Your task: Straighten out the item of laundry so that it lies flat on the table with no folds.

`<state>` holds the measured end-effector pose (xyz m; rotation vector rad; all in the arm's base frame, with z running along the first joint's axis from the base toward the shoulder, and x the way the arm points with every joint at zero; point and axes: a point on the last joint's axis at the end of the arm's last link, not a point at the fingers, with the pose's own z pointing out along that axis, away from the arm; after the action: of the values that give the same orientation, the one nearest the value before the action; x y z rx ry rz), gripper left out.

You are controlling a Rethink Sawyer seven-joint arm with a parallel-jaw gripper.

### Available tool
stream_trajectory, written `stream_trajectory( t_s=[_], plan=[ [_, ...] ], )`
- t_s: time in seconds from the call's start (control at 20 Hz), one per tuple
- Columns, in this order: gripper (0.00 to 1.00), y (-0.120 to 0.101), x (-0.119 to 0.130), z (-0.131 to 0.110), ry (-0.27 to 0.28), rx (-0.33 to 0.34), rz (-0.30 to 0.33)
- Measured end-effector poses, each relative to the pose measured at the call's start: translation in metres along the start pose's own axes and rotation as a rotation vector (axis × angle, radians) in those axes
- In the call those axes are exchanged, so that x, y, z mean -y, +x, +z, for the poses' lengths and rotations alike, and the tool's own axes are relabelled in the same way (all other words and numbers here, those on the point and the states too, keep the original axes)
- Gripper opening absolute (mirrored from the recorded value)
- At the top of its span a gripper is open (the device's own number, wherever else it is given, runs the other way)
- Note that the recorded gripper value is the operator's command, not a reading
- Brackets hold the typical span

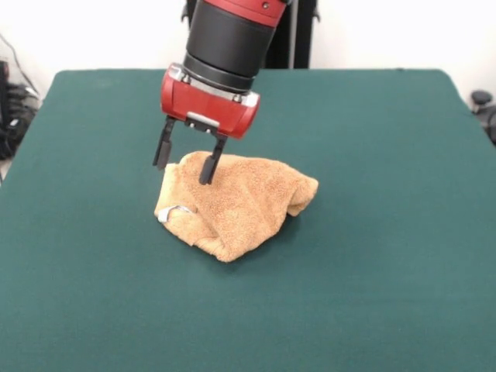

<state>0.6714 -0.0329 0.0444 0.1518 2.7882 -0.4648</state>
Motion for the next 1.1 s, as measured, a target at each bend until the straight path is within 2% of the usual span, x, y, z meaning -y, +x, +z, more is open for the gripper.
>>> stream_trajectory(
  t_s=[0.15, 0.2, 0.35, 0.55, 1.1],
  plan=[
    [1.00, 0.000, 0.006, -0.002, 0.000, -0.030, 0.011],
    [1.00, 0.000, 0.014, -0.003, 0.000, -0.072, 0.026],
    [1.00, 0.002, 0.024, -0.003, -0.001, -0.127, 0.046],
    [1.00, 0.001, 0.033, -0.003, -0.003, -0.168, 0.063],
    [1.00, -0.010, 0.038, 0.000, -0.008, -0.157, 0.096]
  ],
)
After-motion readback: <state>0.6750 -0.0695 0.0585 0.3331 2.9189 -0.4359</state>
